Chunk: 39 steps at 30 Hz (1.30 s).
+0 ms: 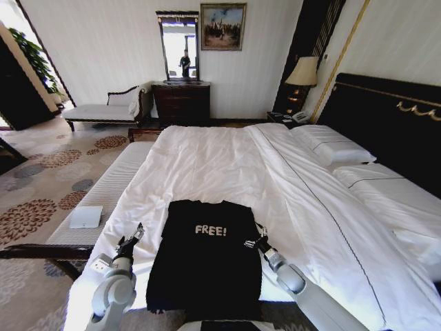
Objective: Fold the clothes on the bed.
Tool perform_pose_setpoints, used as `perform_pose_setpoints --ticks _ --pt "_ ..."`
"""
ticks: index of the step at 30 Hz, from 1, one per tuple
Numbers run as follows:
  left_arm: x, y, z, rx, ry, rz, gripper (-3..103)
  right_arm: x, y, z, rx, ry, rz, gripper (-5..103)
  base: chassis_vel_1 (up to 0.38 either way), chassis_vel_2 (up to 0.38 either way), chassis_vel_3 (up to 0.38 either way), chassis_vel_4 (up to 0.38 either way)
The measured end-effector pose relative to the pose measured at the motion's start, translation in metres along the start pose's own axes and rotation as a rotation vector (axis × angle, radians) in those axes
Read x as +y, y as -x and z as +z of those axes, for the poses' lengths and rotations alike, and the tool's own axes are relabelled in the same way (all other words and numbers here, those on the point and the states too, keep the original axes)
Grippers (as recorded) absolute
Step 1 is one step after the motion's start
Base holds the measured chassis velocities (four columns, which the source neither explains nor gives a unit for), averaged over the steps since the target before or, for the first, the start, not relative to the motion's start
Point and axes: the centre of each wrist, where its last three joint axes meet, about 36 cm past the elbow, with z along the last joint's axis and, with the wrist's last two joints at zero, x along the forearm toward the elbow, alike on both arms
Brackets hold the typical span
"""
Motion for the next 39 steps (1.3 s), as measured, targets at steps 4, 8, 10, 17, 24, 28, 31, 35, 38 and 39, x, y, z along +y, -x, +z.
perform_pose_setpoints --ticks 4,8,10,17,24,28,31,35,38,39 --pt "0.002 0.001 0.001 0.001 0.004 -0.006 100 -0.001 0.0 0.002 -0.026 0.008 -0.023 69 0.0 0.0 0.0 0.0" --pt "0.003 0.002 0.004 0.004 0.005 -0.012 100 0.0 0.002 0.001 -0.042 0.02 -0.035 52 0.0 0.0 0.0 0.0" --pt "0.003 0.002 0.005 0.004 0.005 -0.012 100 0.0 0.003 0.0 -0.051 0.027 -0.037 48 0.0 0.0 0.0 0.0" --pt "0.006 0.004 -0.001 -0.008 0.013 -0.02 100 0.002 0.003 -0.004 -0.099 0.107 -0.075 26 0.0 0.0 0.0 0.0" --pt "0.01 0.003 -0.002 -0.006 0.024 -0.028 100 -0.011 -0.003 0.0 -0.103 0.11 -0.064 2 0.0 0.0 0.0 0.0" --pt "0.011 0.003 -0.002 -0.003 0.027 -0.029 100 -0.023 -0.008 0.001 -0.1 0.1 -0.039 0 0.0 0.0 0.0 0.0" --pt "0.01 0.003 -0.002 -0.001 0.03 -0.026 100 -0.033 -0.011 0.0 -0.102 0.099 -0.012 0 0.0 0.0 0.0 0.0" --pt "0.011 0.003 -0.002 0.001 0.032 -0.025 100 -0.046 -0.014 -0.006 -0.114 0.119 0.057 0 0.0 0.0 0.0 0.0" --pt "0.012 0.003 -0.003 0.002 0.033 -0.025 100 -0.055 -0.019 -0.01 -0.109 0.131 0.097 0 0.0 0.0 0.0 0.0" --pt "0.013 0.003 -0.004 0.002 0.033 -0.026 100 -0.058 -0.022 -0.011 -0.103 0.133 0.112 0 0.0 0.0 0.0 0.0"
